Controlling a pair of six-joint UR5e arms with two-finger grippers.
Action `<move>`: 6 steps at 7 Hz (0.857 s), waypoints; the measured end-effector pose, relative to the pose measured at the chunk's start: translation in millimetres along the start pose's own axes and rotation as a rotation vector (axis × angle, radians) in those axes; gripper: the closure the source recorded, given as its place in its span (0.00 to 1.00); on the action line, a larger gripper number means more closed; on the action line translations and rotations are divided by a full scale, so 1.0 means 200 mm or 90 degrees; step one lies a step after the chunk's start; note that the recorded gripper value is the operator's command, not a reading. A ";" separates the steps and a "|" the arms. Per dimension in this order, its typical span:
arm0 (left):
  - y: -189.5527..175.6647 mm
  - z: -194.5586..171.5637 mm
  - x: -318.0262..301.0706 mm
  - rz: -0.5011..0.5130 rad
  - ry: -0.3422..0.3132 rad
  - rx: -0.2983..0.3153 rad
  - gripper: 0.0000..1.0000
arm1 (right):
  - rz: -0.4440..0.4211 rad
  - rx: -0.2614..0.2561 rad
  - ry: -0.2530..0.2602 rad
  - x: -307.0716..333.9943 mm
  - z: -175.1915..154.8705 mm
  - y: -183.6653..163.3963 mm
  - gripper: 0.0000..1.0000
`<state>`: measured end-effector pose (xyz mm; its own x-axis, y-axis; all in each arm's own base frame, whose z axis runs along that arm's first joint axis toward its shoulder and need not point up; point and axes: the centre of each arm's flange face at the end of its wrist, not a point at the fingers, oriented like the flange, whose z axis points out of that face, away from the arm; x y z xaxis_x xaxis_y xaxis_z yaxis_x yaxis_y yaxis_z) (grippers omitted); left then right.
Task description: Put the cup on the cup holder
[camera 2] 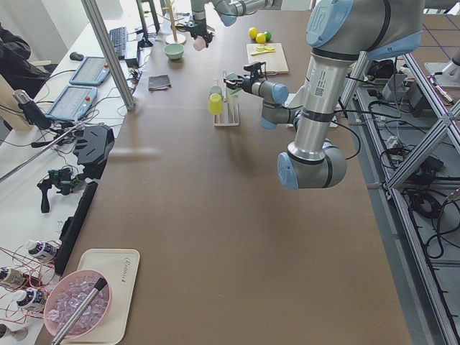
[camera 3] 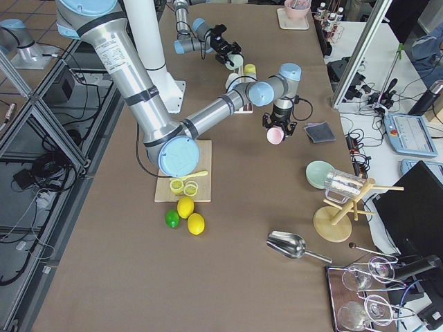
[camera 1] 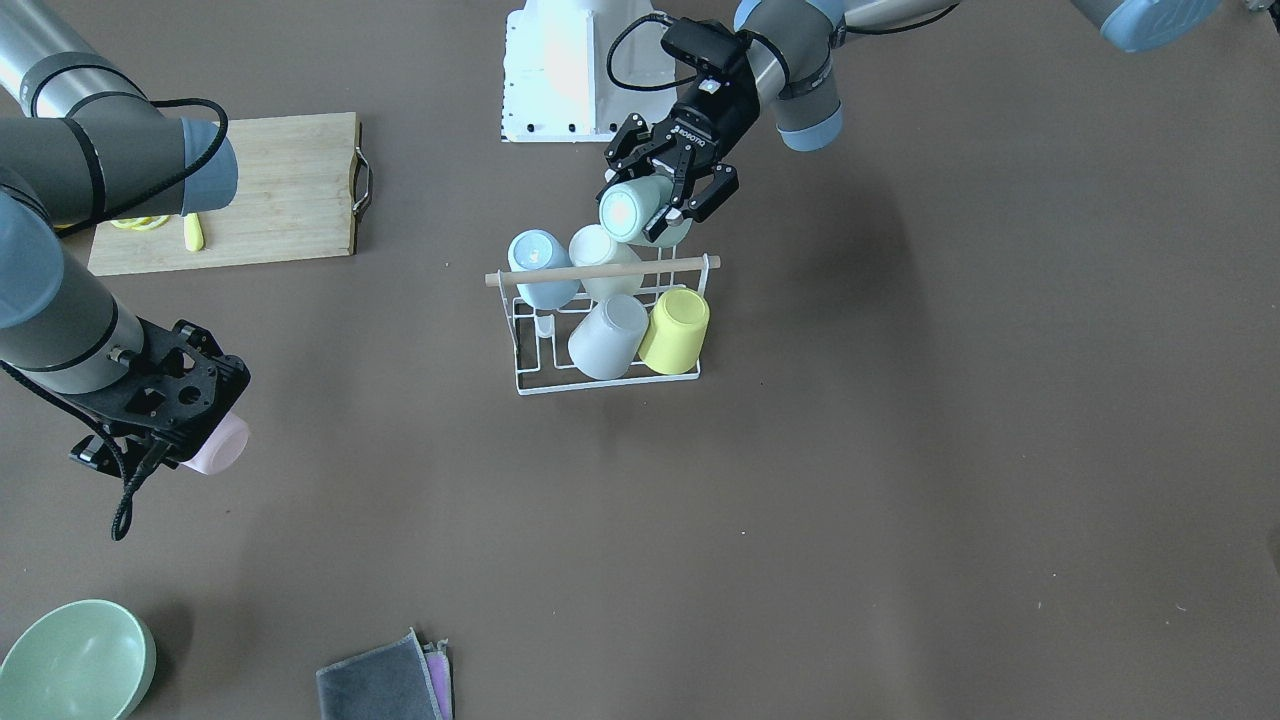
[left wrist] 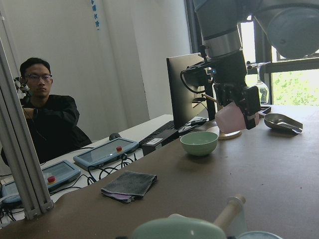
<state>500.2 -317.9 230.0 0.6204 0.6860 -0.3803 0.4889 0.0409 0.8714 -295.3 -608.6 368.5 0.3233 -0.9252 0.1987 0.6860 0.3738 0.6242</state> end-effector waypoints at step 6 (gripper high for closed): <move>0.05 0.00 -0.01 -0.002 0.002 -0.001 1.00 | 0.033 0.233 0.046 -0.09 -0.07 -0.17 1.00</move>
<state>504.0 -318.3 240.2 0.6174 0.6880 -0.3815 0.4898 0.0433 0.8708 -315.7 -603.3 332.9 0.4056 -0.8937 0.1917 0.3935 0.3600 0.8459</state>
